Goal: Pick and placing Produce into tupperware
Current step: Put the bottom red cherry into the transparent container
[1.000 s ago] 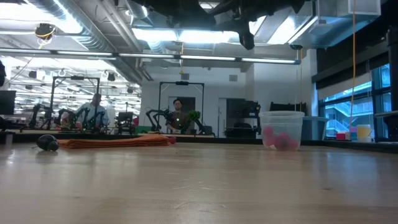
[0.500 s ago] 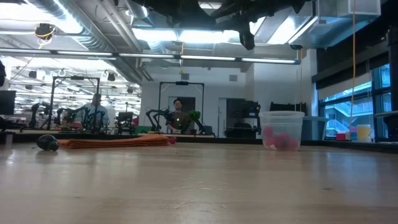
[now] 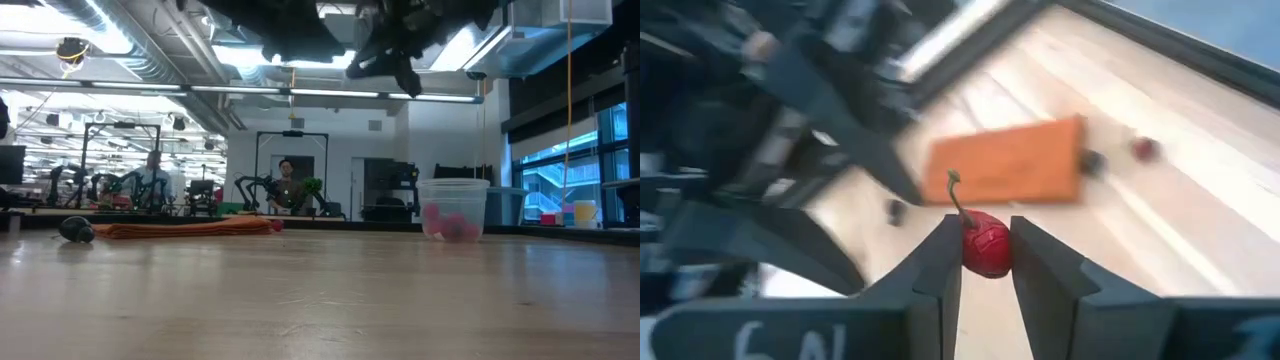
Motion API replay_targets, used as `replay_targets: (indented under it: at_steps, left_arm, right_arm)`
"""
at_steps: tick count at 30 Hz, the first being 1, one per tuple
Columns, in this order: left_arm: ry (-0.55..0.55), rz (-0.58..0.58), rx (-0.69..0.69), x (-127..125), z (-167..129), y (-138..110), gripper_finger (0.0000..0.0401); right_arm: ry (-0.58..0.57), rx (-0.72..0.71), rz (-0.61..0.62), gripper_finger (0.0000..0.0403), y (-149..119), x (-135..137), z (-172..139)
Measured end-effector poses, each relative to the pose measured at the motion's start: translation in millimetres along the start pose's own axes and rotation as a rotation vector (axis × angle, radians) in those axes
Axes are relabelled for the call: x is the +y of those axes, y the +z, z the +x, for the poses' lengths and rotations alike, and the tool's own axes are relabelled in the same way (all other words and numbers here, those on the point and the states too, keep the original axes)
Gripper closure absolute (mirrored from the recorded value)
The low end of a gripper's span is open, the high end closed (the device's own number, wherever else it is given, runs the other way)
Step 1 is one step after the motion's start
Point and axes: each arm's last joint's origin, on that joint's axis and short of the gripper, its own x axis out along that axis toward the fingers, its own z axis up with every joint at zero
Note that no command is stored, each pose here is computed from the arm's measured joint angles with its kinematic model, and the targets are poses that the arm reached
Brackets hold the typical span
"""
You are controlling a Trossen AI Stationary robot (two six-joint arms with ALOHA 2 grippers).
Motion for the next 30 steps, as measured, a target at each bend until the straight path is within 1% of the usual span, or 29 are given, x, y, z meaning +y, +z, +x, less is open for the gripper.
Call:
replay_targets:
  at_steps: [3, 7, 10, 14, 20, 23, 26, 30]
  left_arm:
    - [-0.015, -0.049, 0.083, -1.2, -0.6, -8.4, 0.0206]
    - [-0.019, -0.122, 0.205, -5.6, -3.9, -20.4, 0.0203]
    - [-0.070, -0.156, 0.300, -11.9, -8.0, -28.9, 0.0203]
    - [-0.170, -0.223, 0.404, -22.4, -14.5, -36.5, 0.0203]
    - [-0.315, -0.349, 0.509, -39.1, -23.7, -40.7, 0.0203]
    - [-0.371, -0.381, 0.544, -46.7, -28.0, -41.7, 0.0203]
    - [-0.391, -0.404, 0.557, -53.2, -31.5, -41.7, 0.0203]
    - [-0.408, -0.394, 0.560, -58.7, -34.6, -41.9, 0.0203]
  right_arm:
    - [-0.085, 0.072, -0.008, 0.0319, -5.3, -11.8, -1.9]
    - [-0.221, 0.187, 0.004, 0.0319, -14.1, -28.9, -7.4]
    - [-0.315, 0.282, 0.008, 0.0319, -22.1, -38.9, -12.8]
    - [-0.433, 0.367, -0.009, 0.0318, -29.7, -47.6, -19.3]
    - [-0.468, 0.435, -0.052, 0.0318, -34.8, -54.8, -23.5]
    - [-0.487, 0.473, -0.052, 0.0317, -45.2, -65.2, -21.7]
    - [-0.511, 0.510, -0.043, 0.0317, -62.3, -79.3, -17.8]
    - [-0.516, 0.516, -0.030, 0.0317, -79.4, -92.3, -12.4]
